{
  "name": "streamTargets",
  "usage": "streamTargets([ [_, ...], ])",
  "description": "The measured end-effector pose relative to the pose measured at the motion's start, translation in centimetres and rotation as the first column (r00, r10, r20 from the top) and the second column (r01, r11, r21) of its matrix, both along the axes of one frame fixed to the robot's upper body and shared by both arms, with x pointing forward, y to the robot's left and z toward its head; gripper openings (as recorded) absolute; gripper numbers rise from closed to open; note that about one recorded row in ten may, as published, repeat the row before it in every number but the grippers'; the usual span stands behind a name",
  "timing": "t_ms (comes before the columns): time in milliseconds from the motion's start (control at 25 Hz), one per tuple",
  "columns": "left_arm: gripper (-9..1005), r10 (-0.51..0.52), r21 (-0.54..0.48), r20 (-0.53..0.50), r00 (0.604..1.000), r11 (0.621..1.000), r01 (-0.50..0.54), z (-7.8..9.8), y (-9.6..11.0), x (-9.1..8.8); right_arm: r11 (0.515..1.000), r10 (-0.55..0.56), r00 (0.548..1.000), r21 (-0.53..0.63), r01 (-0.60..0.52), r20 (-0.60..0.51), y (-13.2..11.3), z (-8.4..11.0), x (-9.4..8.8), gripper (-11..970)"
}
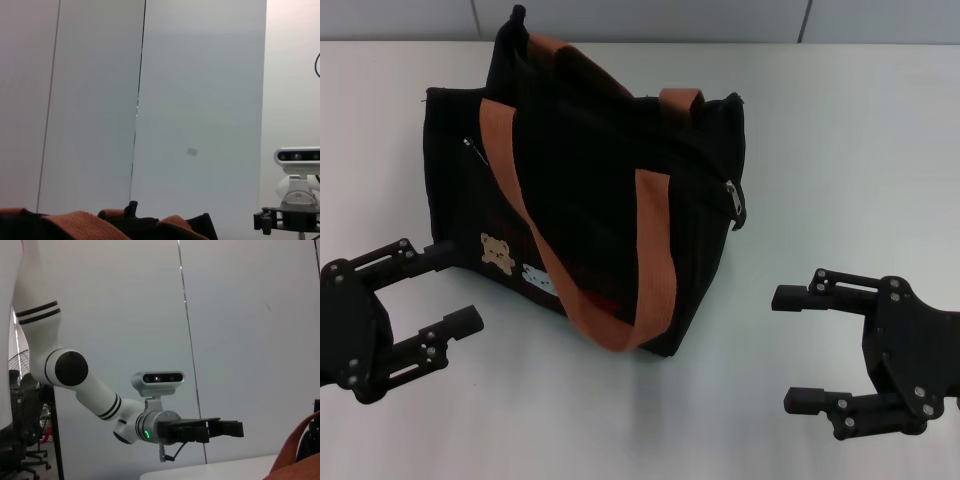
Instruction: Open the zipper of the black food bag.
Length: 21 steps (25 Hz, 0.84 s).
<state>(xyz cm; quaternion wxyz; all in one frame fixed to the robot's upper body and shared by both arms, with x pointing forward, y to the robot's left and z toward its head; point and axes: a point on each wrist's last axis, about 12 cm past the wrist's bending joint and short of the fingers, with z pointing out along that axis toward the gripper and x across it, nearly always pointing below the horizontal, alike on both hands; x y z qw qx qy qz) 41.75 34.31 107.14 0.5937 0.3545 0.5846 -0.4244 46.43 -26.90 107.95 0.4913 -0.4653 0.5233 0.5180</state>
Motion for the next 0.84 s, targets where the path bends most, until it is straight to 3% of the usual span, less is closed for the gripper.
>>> streamTargets([
  [840, 643, -0.007, -0.007, 0.011, 1.0, 1.0, 0.007, -0.1, -0.51, 0.02, 1.0, 0.002, 1.0, 0.014, -0.002, 0.004, 0.12, 0.26, 0.21, 813],
])
